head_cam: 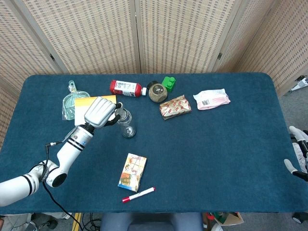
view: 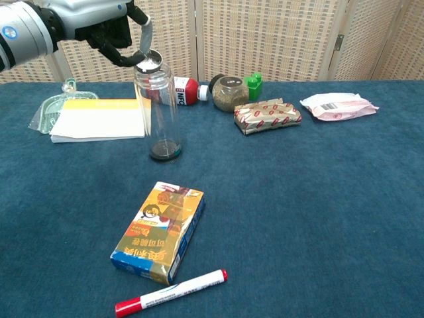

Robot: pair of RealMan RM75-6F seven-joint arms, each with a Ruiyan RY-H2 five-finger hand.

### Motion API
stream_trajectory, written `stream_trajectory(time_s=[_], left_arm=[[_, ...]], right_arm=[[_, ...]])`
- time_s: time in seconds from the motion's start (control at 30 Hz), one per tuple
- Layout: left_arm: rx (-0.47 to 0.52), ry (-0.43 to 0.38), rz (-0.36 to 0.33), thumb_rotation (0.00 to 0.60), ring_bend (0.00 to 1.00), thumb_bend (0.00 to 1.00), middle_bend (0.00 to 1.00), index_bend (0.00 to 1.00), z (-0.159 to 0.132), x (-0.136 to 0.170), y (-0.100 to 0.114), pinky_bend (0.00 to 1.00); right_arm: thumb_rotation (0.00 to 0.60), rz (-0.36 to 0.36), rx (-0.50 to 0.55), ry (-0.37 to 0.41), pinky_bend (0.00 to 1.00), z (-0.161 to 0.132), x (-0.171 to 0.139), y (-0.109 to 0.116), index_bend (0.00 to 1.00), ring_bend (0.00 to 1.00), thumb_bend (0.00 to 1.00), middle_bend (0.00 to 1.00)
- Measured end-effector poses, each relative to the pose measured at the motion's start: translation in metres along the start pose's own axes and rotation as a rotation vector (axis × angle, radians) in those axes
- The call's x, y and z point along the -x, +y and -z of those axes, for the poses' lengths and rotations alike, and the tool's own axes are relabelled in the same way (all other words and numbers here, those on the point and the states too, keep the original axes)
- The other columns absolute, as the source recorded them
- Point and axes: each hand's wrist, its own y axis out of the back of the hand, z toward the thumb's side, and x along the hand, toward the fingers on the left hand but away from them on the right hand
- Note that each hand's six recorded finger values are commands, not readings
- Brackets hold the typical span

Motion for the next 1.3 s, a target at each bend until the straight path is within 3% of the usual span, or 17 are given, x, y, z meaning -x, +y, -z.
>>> stream_trajectory(time_s=[0.83, 1.3], left_arm=[[-0.002, -0.012, 0.019, 0.600, 0.96, 0.45, 1.00, 0.58, -0.0075, -0.0013, -0.0036, 1.00], [-0.007, -0.001, 0.033, 0.600, 0.96, 0.45, 0.99, 0.39, -0.0087, 0.0003, -0.0049, 1.00]], right_arm=[[0.600, -0.001, 0.001, -0.004, 0.23, 0.0022, -0.0001, -0.0012, 0.02, 0.08, 0.29, 0.13], [0.600, -0.001, 0.002, -0.007, 0.23, 0.0035, -0.0010, -0.0014, 0.02, 0.08, 0.29, 0.13]])
